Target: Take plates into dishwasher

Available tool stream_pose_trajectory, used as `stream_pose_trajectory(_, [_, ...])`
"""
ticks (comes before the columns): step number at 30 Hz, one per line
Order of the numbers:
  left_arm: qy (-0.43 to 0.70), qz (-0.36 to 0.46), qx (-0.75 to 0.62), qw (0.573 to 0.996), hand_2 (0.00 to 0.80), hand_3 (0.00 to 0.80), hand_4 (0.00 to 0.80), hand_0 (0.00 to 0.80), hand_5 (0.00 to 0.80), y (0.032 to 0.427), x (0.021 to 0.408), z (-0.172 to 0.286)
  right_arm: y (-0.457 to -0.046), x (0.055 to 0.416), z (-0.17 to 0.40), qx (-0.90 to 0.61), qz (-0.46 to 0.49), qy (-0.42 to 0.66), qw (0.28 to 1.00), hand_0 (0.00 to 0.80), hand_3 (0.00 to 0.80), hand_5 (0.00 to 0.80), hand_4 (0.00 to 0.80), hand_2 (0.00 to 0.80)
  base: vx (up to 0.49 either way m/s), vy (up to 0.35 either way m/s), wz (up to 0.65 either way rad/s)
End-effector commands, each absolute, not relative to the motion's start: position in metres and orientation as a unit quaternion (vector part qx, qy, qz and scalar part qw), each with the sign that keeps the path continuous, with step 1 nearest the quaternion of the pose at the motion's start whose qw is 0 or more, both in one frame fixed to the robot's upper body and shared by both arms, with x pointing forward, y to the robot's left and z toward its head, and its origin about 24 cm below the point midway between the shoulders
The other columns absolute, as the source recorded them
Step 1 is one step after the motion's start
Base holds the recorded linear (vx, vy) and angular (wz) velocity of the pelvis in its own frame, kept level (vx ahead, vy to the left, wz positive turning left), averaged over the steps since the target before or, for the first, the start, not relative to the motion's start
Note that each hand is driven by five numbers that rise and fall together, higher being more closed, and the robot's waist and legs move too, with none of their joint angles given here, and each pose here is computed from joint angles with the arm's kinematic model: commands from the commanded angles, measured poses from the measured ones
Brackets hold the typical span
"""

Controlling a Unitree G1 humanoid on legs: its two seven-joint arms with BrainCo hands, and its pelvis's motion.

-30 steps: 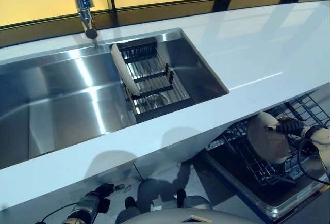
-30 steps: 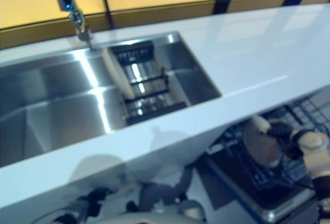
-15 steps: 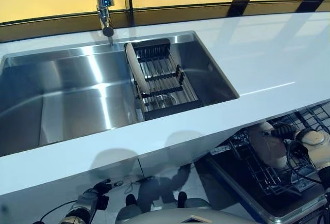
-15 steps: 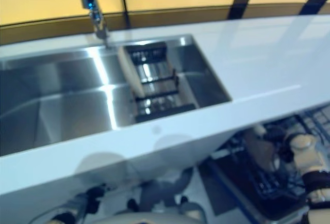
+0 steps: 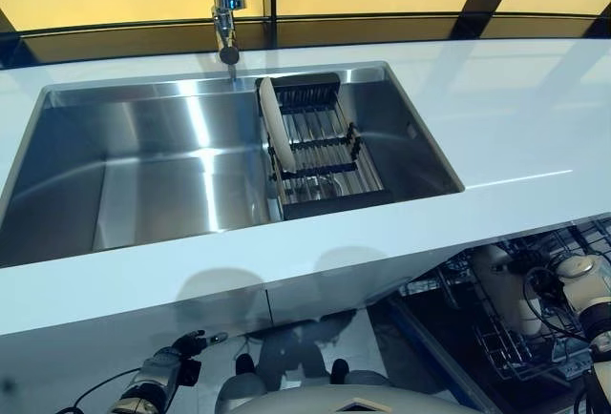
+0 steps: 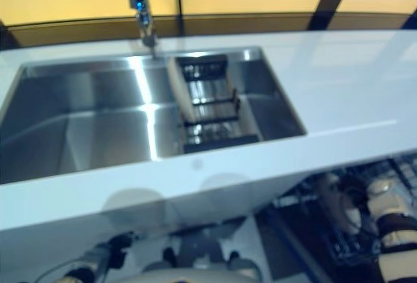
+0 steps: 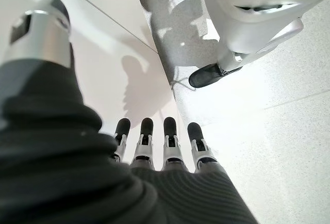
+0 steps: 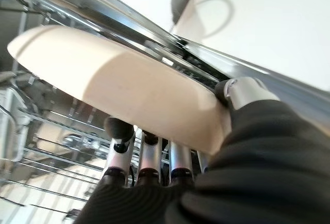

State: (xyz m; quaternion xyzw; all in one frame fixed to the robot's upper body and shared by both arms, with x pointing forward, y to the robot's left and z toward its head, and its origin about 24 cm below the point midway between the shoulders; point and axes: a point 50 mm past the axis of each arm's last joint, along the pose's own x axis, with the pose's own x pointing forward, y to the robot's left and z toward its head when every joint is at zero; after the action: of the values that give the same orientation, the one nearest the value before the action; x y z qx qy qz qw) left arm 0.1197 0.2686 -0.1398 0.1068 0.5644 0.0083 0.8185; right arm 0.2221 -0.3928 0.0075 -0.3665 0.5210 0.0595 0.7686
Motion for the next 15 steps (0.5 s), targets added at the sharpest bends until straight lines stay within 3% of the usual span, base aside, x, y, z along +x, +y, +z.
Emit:
stream_pose_trajectory(1, [0.534,-0.012,0.138,0.834,0.0,0.0,0.0,0.0,0.0,0.272,0.146,-0.129,-0.395,0.235,0.015,-0.375,0.047,0.532,0.758,0.8,0.8,0.8,0.8,0.8,-0.002,-0.013,0.06])
stream_pose_trajectory(5, [0.532,-0.015,0.14,0.835,0.0,0.0,0.0,0.0,0.0,0.272,0.147,-0.128,-0.4,0.227,0.011,-0.362,0.034,0.551,0.752,0.8,0.8,0.8,0.8,0.8,-0.001,-0.005,0.03])
stream_pose_trajectory(6, [0.532,-0.015,0.14,0.835,0.0,0.0,0.0,0.0,0.0,0.272,0.148,-0.128,-0.402,0.225,0.011,-0.359,0.026,0.554,0.751,0.58,0.58,0.58,0.58,0.58,0.0,0.0,0.0])
stream_pose_trajectory(7, [0.532,-0.016,0.14,0.835,0.0,0.0,0.0,0.0,0.0,0.272,0.148,-0.128,-0.403,0.224,0.011,-0.352,0.022,0.557,0.752,0.0,0.0,0.0,0.0,0.0,0.0,0.0,0.0])
stream_pose_trajectory(15, [0.531,-0.014,0.138,0.836,0.0,0.0,0.0,0.0,0.0,0.272,0.151,-0.127,-0.412,0.221,0.018,-0.35,-0.002,0.554,0.755,0.0,0.0,0.0,0.0,0.0,0.0,0.0,0.0])
